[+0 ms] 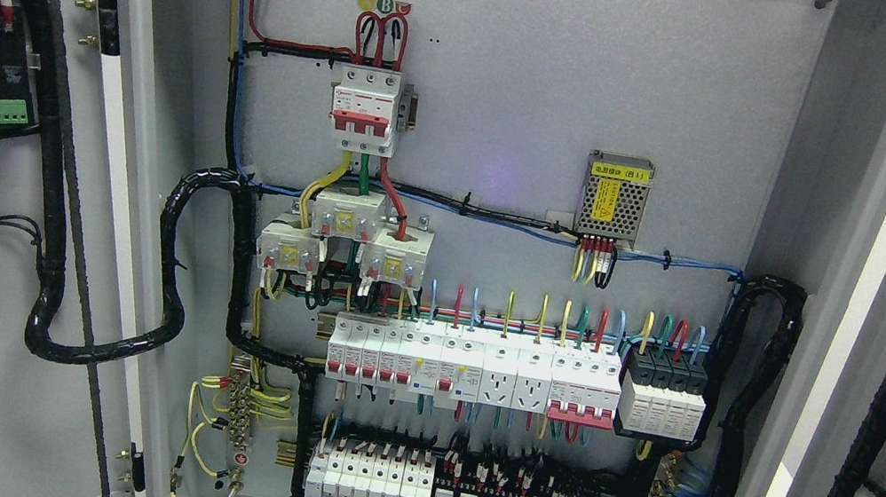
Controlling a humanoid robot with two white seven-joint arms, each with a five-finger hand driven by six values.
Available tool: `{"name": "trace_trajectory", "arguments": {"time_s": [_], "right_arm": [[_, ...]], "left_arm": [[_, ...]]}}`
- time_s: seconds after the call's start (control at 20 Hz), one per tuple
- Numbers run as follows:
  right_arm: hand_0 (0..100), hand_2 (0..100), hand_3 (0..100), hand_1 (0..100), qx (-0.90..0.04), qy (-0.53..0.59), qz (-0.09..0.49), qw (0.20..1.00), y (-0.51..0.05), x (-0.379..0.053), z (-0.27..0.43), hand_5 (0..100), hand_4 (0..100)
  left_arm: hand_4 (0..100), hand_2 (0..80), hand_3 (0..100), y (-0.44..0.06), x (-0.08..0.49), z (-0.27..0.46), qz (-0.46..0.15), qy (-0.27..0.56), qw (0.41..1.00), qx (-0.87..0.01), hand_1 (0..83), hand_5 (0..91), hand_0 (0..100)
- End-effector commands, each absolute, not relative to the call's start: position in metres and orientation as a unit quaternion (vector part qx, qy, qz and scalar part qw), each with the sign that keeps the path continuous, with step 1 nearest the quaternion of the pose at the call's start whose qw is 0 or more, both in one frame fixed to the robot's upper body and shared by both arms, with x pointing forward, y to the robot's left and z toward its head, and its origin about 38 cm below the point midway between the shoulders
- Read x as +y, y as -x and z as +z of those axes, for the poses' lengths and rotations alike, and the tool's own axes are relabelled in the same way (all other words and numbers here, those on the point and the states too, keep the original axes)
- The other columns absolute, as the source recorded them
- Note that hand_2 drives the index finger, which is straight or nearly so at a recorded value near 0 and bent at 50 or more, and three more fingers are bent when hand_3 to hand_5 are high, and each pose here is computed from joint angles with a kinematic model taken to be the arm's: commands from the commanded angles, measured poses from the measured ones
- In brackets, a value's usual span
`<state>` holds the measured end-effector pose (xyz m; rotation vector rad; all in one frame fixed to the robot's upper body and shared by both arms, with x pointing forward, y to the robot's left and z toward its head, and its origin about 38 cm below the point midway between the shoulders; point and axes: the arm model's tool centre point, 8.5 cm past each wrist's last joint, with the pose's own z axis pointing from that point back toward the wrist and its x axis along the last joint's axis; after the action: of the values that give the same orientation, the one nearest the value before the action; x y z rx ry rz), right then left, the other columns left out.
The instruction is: Open door with both hands
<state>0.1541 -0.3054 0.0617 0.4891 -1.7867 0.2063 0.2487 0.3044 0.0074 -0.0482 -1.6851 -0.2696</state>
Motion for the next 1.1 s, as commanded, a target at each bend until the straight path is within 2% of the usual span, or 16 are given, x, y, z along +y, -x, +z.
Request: {"name": "trace_trajectory", "arguments": {"time_s": [0.0, 0.5, 0.85, 1.05], "right_arm": [[38, 0, 0, 0, -0.645, -0.256, 0.076, 0.716, -0.07, -0.274, -0.022, 0, 0], [38, 0, 0, 0, -0.549, -0.23, 0.048, 0.802, 0.034, -0.293, -0.042, 0, 0], [38, 0, 0, 0, -0.442, -0.171, 0.047, 0.879, 0.108, -0.331, -0.084, 0, 0], [38, 0, 0, 0, -0.391, -0.141, 0.058, 0.908, 0.131, -0.337, -0.115, 0, 0]], "left_arm": [[0, 0.0, 0, -0.189, 0.245, -0.098, -0.057, 0.075, 0.788, -0.608, 0.0, 0.0, 0], [0, 0.0, 0, -0.083, 0.254, -0.169, -0.052, 0.071, 0.882, -0.463, 0.0, 0.0, 0], [0, 0.0, 0, -0.026, 0.257, -0.205, -0.044, 0.071, 0.925, -0.371, 0.0, 0.0, 0], [0, 0.0, 0, -0.002, 0.241, -0.23, -0.027, 0.08, 0.949, -0.304, 0.0, 0.0, 0]]}}
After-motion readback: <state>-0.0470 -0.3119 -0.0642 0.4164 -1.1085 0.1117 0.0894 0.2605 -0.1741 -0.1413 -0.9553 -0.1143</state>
